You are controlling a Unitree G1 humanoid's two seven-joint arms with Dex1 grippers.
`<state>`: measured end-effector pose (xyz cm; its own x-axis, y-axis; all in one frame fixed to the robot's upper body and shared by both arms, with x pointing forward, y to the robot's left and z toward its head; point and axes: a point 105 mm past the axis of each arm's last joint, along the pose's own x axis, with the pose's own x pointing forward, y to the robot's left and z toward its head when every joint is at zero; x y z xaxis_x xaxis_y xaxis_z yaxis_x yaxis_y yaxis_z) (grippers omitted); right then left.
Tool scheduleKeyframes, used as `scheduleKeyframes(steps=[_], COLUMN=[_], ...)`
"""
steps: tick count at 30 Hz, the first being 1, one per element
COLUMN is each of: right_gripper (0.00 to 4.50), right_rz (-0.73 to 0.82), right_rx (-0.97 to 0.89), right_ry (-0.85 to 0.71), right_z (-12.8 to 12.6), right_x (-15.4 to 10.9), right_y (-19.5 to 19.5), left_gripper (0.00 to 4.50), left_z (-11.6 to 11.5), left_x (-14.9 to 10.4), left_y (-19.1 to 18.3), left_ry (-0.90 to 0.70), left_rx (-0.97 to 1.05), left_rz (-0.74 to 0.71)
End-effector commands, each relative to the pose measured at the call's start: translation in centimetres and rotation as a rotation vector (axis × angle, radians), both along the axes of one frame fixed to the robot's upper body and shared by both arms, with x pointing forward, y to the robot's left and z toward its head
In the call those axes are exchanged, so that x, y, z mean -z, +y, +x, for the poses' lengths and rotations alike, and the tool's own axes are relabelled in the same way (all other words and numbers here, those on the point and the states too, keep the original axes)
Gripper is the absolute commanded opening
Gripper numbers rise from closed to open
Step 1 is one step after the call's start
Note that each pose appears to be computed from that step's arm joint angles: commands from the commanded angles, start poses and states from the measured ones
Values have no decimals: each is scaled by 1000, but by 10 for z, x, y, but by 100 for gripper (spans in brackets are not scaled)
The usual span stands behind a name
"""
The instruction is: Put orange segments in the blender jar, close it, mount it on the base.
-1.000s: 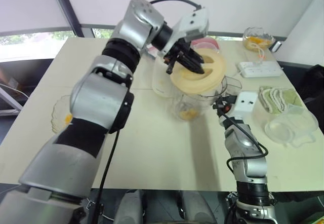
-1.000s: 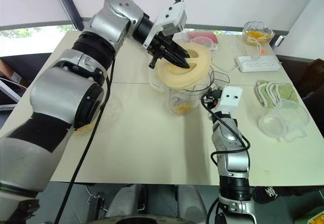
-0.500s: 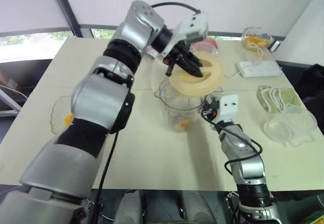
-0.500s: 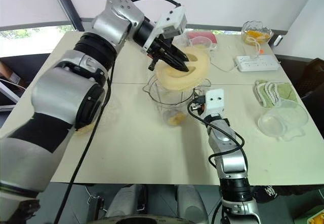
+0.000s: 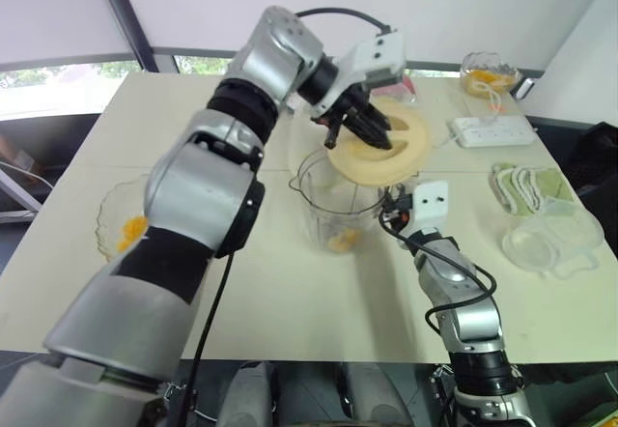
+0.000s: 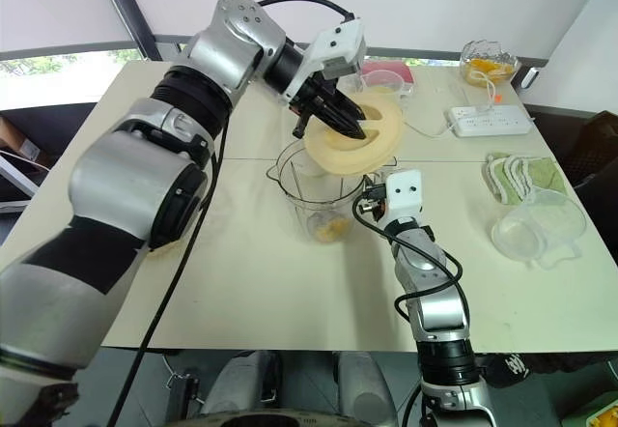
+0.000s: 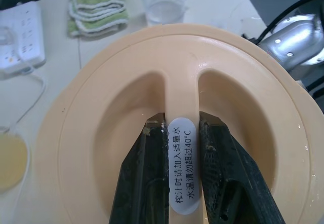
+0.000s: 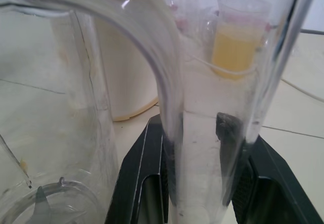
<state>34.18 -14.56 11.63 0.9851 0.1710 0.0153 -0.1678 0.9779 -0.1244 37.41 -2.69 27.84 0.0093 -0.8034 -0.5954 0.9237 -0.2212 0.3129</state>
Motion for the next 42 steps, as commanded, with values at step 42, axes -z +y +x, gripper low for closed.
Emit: scheduleKeyframes(steps=[42], right_gripper=[92], right_rz=[-15], right_rx=[26], right_ry=[40], right_z=[-6], right_x=[38], right_y=[-4], left_gripper=[24], left_z=[-16], left_x=[20], left_y=[10], left_ry=[54], left_rx=[-85], left_rz=[110])
